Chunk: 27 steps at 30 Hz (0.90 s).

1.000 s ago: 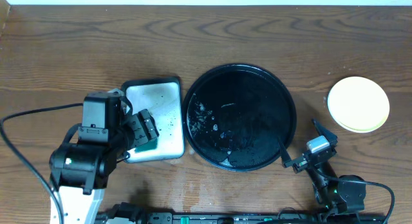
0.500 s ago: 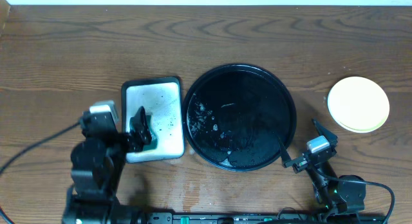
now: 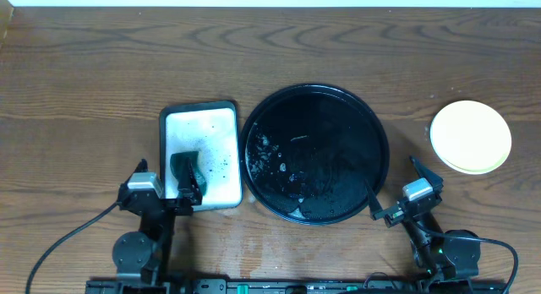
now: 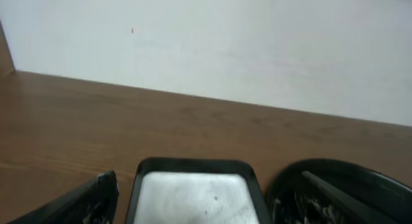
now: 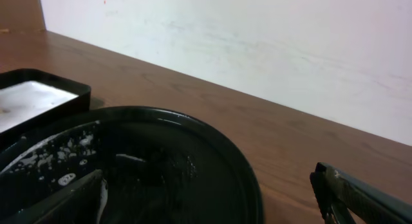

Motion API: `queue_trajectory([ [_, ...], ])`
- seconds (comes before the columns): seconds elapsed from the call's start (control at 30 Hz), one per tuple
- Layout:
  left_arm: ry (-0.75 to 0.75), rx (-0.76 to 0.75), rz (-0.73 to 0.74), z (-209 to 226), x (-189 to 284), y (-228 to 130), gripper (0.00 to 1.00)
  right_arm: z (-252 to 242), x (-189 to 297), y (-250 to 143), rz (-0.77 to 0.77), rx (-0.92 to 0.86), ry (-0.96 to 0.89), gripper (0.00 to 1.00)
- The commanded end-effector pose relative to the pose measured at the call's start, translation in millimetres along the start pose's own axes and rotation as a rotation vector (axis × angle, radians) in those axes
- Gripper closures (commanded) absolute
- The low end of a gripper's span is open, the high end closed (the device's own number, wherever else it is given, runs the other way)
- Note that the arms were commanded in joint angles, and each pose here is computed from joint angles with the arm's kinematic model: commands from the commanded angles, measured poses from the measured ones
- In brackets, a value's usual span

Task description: Clean dirty plates on tray and stack at the side

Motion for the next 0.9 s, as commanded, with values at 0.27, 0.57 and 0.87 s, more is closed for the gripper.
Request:
queue_trajectory([
  [0.27,0.059,-0.017,0.075,25.4,-10.4,-47.2,0.12,-1.7,0.3,-1.7,0.004,0.007,-0.011,0.01],
  [0.57,0.061,-0.017,0.080,25.7,-10.3,-48.2,0.12,-1.7,0.3,-1.6,0.004,0.007,-0.012,0.01],
  [0.87,0.062,-0.017,0.082,25.9,-10.4,-48.6,0.12,-1.7,0.3,-1.6,0.004,0.007,-0.012,0.01],
])
Point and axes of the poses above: each gripper's point midway between its finger pads, its own x axis back along the fingers, its own z axis along the line the jaws close on, y = z × x, the point moved 3 cm from there along x, back along the fingers, and after that the axes turned 14 degrees about x, right-handed, at the moved point
